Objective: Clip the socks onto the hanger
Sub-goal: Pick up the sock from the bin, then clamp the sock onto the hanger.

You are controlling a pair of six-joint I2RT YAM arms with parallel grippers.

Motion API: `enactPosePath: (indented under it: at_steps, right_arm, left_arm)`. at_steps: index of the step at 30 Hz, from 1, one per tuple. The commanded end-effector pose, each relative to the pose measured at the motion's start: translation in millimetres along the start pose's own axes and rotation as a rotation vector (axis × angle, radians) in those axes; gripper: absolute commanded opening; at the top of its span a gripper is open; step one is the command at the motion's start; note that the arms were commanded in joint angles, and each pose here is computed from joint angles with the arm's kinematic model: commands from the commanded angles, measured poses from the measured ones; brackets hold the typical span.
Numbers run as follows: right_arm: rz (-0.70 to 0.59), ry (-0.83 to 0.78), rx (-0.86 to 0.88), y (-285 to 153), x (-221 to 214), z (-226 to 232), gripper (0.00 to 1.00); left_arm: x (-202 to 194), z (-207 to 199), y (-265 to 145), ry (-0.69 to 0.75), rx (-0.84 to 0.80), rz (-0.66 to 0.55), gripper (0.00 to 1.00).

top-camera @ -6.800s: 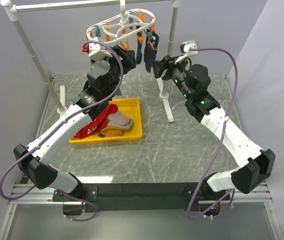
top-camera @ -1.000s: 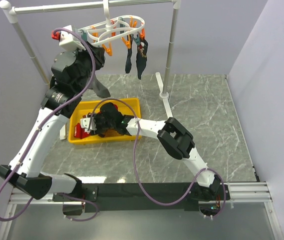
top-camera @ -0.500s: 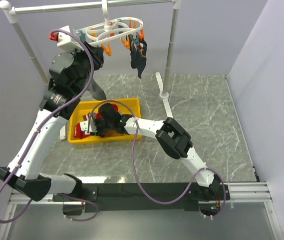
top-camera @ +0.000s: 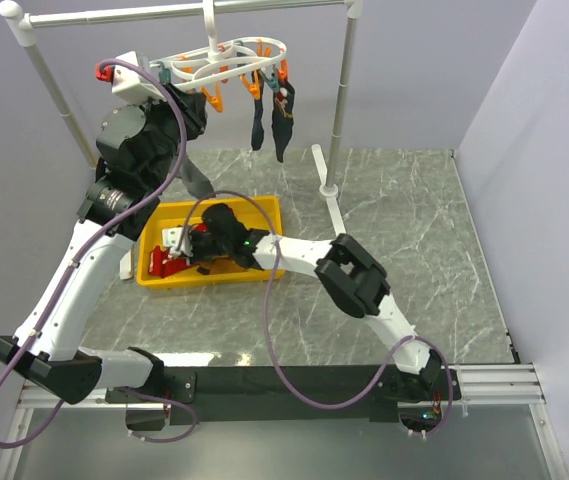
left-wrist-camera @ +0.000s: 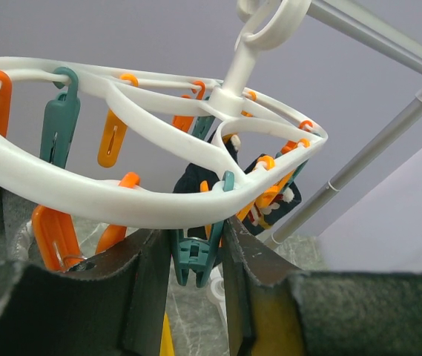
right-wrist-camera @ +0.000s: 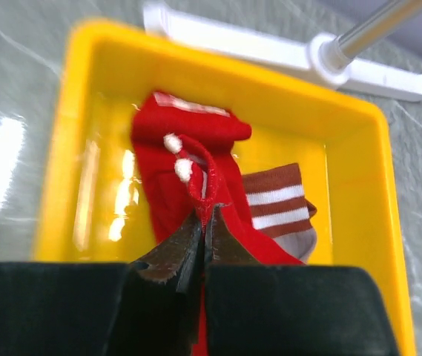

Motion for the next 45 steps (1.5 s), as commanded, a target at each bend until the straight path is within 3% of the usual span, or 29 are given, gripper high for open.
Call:
enactPosePath:
  at_steps: [1, 6, 10, 13, 20, 29, 45]
  right_arm:
    - [-0.294, 0.068, -0.023, -53.0, 75.6, -14.5, 0.0]
    - [-0.304, 0.2, -0.029, -117.2, 118.4, -1.0, 0.0]
    - [-0.227, 0.45, -0.052, -150.2, 140.3, 6.7, 0.0]
    - [-0.202, 0.534, -0.087, -171.0, 155.8, 5.4, 0.0]
    - [-0.301, 0.578, -0.131, -228.2, 179.8, 4.8, 0.0]
    - [-0.374, 0.638, -0.176, -271.3, 187.1, -41.8, 0.0]
    - [-0.503, 0.734, -0.083, -283.8, 214.5, -72.4, 0.0]
  left_arm:
    - [21.1, 0.5, -11.1, -0.007, -0.007, -0.082, 0.35]
    - [28.6, -0.3, -16.0, 0.036, -0.045, -0.107, 0.34]
    - [33.7, -3.2, -20.2, 0.044, -0.087, -0.115, 0.34]
    - [36.3, -4.9, -24.9, 0.044, -0.116, -0.114, 0.34]
    - [39.4, -13.6, -30.9, 0.065, -0.239, -0.092, 0.34]
    - [28.1, -16.5, -33.4, 0.055, -0.302, -0.049, 0.33]
    - [14.5, -13.8, -43.4, 0.039, -0.356, -0.109, 0.33]
Point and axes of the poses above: each gripper's point midway between its finger pads, its own y axis out along the fingers, its own z axis along the line the jaws close on, x = y × z, the point moved 10 cm from there along -y, back along the fingers, and after that the axes turned 10 degrees about y, right-handed, at the moved point
